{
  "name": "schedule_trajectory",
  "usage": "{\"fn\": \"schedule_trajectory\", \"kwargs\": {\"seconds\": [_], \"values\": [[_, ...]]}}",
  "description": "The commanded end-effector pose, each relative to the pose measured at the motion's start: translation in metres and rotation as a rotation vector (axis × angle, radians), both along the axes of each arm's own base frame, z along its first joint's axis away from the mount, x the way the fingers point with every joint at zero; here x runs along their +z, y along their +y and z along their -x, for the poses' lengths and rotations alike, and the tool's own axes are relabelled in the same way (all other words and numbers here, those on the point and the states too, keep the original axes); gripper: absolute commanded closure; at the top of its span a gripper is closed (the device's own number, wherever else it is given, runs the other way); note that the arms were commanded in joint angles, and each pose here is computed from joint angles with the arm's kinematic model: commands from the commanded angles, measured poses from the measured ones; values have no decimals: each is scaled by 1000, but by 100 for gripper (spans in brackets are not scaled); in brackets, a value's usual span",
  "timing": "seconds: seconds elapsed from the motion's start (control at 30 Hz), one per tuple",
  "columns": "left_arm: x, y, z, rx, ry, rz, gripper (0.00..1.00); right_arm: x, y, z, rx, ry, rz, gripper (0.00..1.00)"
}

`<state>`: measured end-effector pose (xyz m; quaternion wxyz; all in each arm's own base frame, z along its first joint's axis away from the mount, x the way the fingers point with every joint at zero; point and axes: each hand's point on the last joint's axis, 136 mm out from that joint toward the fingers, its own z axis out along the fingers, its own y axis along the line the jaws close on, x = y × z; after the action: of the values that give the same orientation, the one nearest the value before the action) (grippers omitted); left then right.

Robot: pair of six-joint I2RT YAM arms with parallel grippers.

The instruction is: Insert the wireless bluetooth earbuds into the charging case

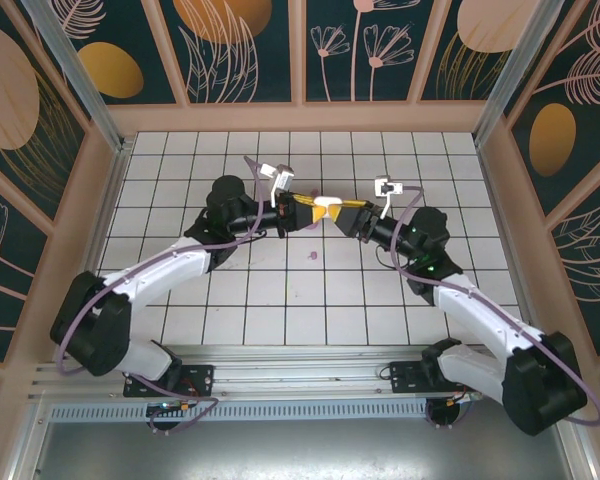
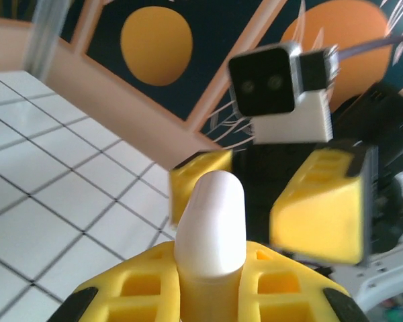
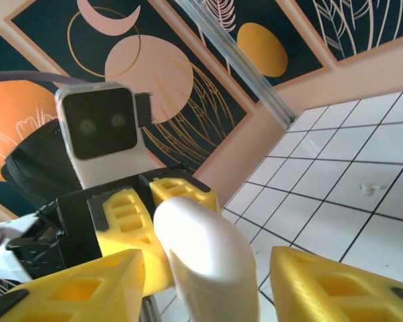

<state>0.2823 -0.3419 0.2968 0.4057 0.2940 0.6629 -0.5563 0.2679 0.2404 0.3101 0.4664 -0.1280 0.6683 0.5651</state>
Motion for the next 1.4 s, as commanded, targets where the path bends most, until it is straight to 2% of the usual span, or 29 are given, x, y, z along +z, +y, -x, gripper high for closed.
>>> {"fn": "schedule_trajectory", "kwargs": {"seconds": [0.0, 0.13, 0.27, 0.53, 0.93, 1.07, 1.37], "values": [[-9, 15, -6, 93, -172, -167, 100, 14, -6, 5, -41, -67, 94, 42], [-9, 26, 1, 103, -296, -228, 100, 17, -5, 12, -19, -92, 147, 39], [-10, 33, 9, 102, -379, -256, 99, 9, 15, 21, 63, -96, 216, 38], [-12, 33, 40, -38, -513, -239, 98, -12, 36, 14, 92, -67, 307, 38], [-6, 32, 52, -86, -519, -194, 100, -15, 38, 1, 56, -58, 351, 38], [-7, 32, 50, -79, -488, -190, 100, -9, 37, 13, 92, -89, 336, 38], [-4, 35, 61, -178, -399, -122, 100, -11, 30, 43, 157, -152, 315, 37]]}}
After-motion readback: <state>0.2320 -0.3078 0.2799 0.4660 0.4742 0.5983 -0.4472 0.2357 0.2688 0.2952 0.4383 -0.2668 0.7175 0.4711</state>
